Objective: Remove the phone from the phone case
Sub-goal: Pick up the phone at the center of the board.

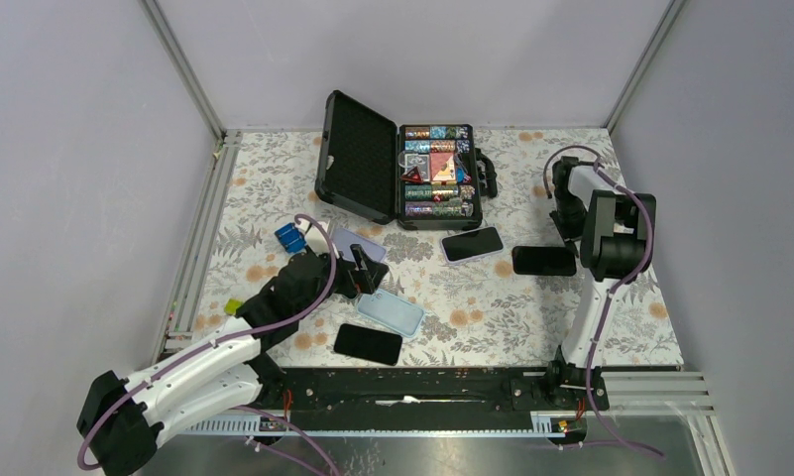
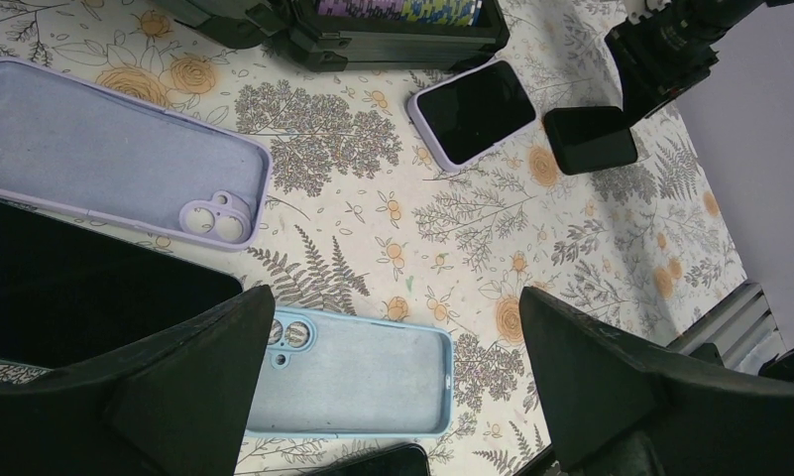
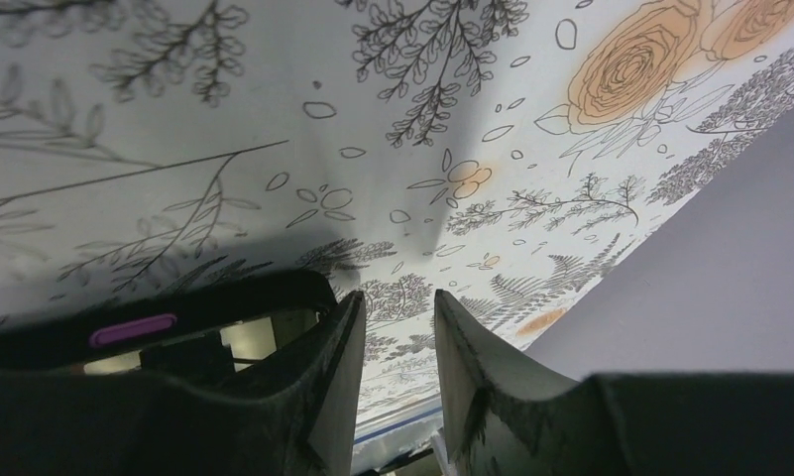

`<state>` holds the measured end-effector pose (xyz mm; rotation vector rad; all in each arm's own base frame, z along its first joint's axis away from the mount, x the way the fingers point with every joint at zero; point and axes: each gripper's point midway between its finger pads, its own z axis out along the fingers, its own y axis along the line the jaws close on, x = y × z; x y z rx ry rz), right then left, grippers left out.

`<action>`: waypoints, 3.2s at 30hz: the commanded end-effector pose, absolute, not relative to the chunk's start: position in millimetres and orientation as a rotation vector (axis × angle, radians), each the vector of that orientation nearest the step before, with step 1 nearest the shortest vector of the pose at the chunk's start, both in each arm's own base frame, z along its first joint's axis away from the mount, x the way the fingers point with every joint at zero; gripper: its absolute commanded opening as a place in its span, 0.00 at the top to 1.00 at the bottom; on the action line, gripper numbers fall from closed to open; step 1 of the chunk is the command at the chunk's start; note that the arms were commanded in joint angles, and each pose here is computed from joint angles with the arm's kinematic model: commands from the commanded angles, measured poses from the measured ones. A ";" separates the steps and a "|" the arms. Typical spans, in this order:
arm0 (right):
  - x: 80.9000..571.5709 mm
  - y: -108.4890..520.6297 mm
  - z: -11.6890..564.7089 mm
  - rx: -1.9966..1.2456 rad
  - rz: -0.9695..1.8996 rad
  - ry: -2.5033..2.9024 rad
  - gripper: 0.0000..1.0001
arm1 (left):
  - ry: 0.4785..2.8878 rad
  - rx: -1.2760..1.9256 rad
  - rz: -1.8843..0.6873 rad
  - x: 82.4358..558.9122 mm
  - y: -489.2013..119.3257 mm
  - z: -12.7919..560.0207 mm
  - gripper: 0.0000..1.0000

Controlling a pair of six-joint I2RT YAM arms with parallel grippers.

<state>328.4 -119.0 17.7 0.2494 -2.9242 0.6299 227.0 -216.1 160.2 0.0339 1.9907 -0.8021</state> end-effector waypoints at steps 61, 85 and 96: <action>315.4 -29.9 259.9 -1.530 -0.571 -3.718 0.43 | 2.093 0.820 -1.032 354.2 -577.5 58.4 0.07; 300.4 -27.4 281.8 -1.536 -0.611 -3.792 0.43 | 2.223 1.092 -0.714 273.2 -549.2 -6.4 0.05; 301.4 -28.9 274.2 -1.539 -0.590 -3.777 0.42 | 2.153 1.184 -0.505 267.1 -538.5 -20.2 0.01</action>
